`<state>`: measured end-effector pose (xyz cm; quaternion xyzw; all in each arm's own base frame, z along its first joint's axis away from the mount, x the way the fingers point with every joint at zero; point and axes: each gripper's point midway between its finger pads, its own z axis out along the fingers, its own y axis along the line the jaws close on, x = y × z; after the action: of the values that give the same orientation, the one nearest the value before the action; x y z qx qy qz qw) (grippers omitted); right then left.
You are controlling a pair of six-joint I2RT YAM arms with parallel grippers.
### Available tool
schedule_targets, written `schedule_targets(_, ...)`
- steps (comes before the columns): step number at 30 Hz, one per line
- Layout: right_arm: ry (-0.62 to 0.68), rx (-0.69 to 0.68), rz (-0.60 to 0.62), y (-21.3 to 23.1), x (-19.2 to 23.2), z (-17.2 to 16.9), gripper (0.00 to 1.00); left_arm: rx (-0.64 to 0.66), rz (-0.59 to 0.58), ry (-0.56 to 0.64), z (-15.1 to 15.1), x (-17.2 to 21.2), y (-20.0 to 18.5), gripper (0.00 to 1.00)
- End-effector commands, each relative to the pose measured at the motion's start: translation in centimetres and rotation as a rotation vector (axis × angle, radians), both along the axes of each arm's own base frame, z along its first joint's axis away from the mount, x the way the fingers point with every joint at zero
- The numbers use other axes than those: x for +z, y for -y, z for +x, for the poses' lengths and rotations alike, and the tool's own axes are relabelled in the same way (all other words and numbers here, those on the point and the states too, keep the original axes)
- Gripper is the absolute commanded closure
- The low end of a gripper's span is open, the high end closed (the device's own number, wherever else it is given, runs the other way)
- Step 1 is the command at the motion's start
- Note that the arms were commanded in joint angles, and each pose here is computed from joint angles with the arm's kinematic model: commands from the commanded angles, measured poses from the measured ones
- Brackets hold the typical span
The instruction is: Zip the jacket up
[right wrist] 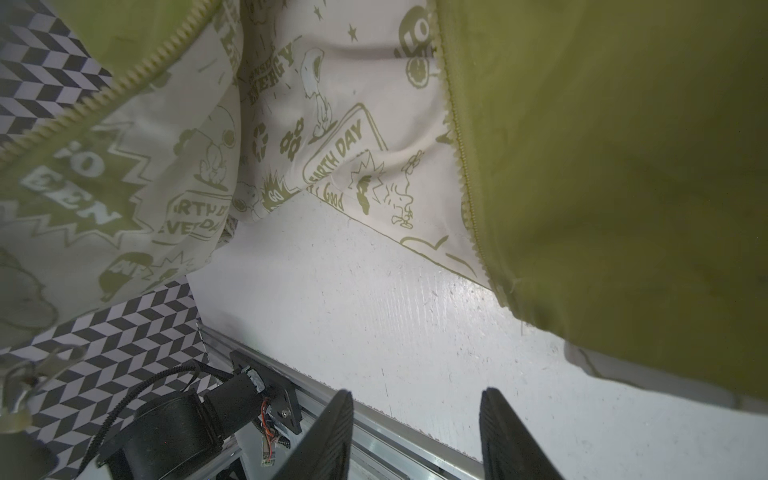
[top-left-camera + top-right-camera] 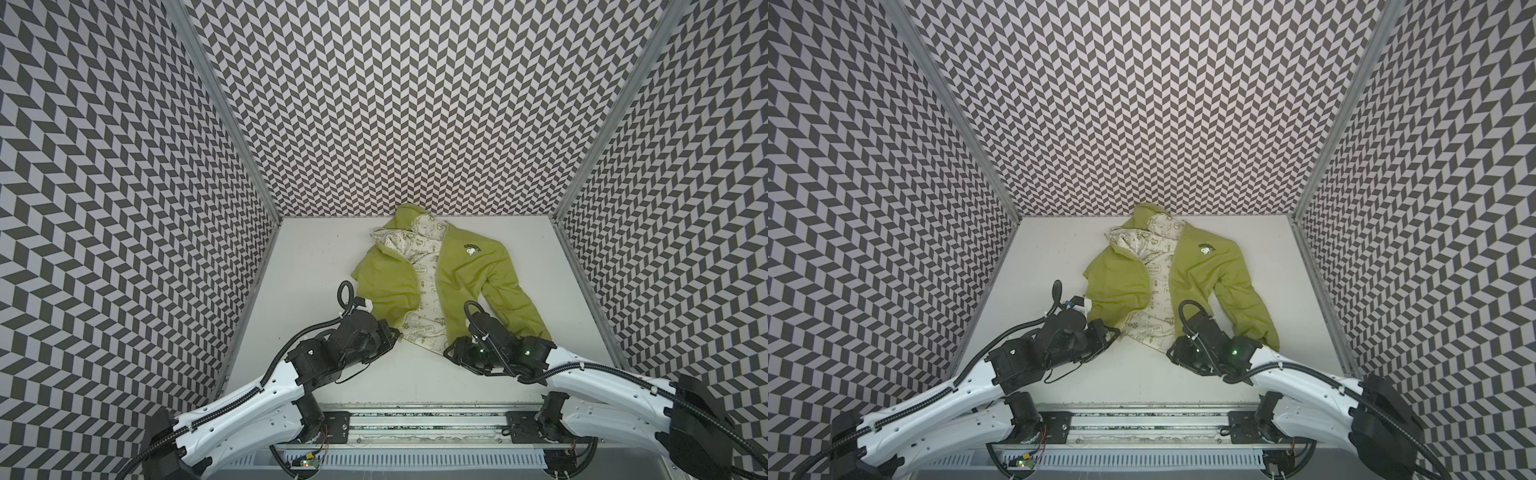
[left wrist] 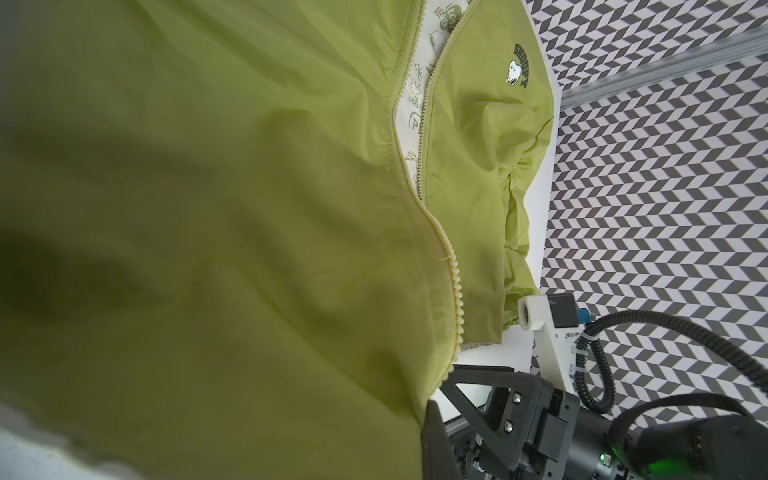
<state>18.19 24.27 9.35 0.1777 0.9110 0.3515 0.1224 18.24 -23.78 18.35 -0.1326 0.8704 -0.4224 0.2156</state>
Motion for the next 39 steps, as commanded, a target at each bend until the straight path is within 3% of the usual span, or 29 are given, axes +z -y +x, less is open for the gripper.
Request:
schedule_targets(1, -0.009, -0.076, 0.027, -0.2, -0.1, 0.8, 0.54, -0.032, -0.003, 0.047, 0.2, 1.1, 0.2, 1.0)
schedule_targets(6, -0.055, -0.095, 0.037, -0.3, -1.6, 0.4, 0.56, -0.054, -0.045, 0.052, 0.2, 1.4, 1.1, 1.0)
schedule_targets(11, -0.063, -0.118, 0.007, 0.5, -2.4, 0.3, 0.42, -0.045, -0.053, 0.019, 0.2, 0.9, 1.2, 1.0)
schedule_targets(15, -0.047, -0.153, 0.006, 1.2, -2.8, 0.5, 0.4, -0.039, -0.063, -0.004, 0.1, 0.6, 1.3, 1.0)
schedule_targets(28, 0.027, -0.186, 0.055, 0.6, -2.1, 2.0, 0.49, 0.006, -0.097, -0.034, -0.6, 0.0, 0.1, 1.0)
schedule_targets(39, 0.077, -0.143, 0.037, 0.0, -0.5, 2.7, 0.46, 0.02, -0.108, -0.042, -0.9, 0.0, -0.4, 1.0)
